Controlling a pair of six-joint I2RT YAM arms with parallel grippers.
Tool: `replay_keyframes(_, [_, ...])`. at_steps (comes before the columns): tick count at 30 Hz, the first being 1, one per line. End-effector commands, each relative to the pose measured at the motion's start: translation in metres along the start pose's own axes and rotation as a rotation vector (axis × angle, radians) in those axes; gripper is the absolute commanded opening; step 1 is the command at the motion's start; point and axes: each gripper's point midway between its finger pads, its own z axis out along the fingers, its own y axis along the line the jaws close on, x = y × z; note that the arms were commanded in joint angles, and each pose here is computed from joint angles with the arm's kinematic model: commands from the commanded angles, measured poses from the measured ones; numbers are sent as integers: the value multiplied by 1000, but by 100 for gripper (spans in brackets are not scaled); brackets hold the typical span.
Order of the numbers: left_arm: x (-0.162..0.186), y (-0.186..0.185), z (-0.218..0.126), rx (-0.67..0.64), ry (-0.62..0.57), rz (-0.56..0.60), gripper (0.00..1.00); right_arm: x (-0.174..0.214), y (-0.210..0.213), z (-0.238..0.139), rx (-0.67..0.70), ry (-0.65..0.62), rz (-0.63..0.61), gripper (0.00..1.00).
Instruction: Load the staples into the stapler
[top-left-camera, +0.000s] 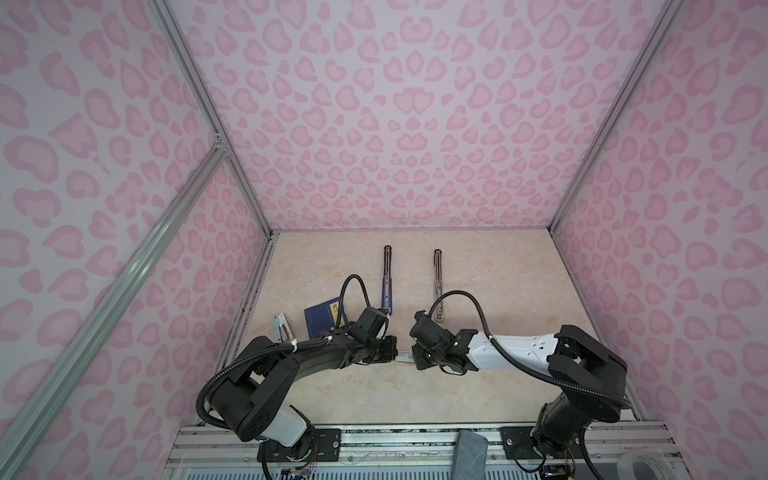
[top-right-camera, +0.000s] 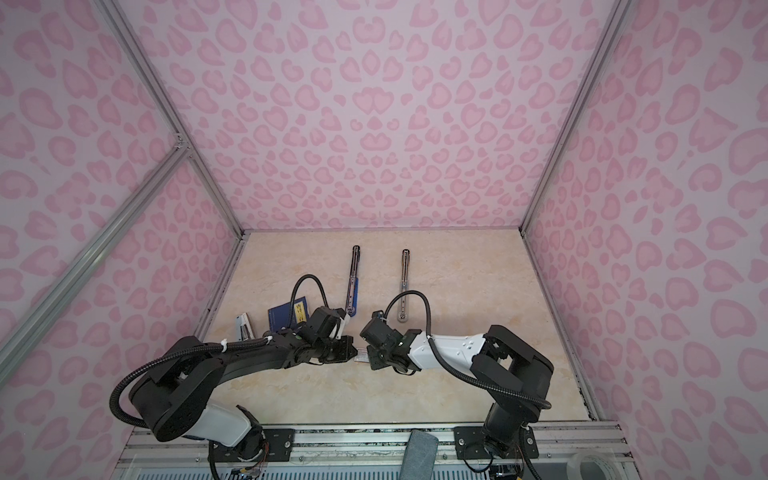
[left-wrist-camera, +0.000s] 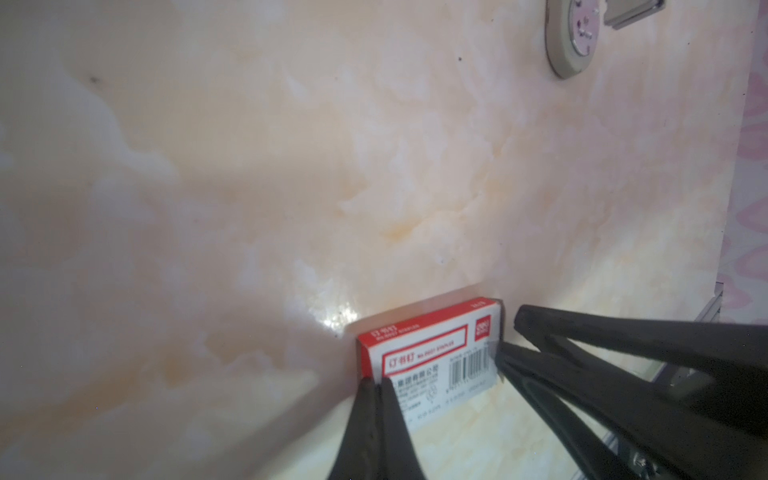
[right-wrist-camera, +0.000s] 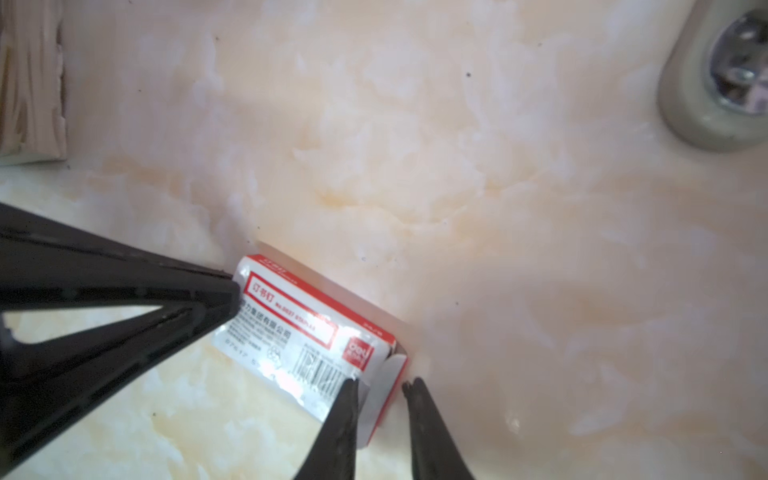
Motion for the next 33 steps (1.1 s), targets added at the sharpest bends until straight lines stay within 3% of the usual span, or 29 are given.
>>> replay_keyframes(1, [-4,-3,-1,7,-15,7,4,4,-13,-1,39,3,9,19])
replay_keyframes(8, [-5,-4,-1,12,-14,6,4,4,-11,-2,3,-2,22,12])
replay_keyframes(12, [-6,-6,-1,15,-14,7,3,3,-7,0,-21,1,36,22])
replay_keyframes(22, [-5,-5,0,12,-13,5,4,-11,3,-10,-66,-45,56,34])
replay_keyframes(29, [-5,-5,0,12,-15,5,4,-3,1,1,-47,-7,46,34])
replay_keyframes(33, [-6,-5,-1,14,-17,6,4,1,-1,5,-47,6,53,29])
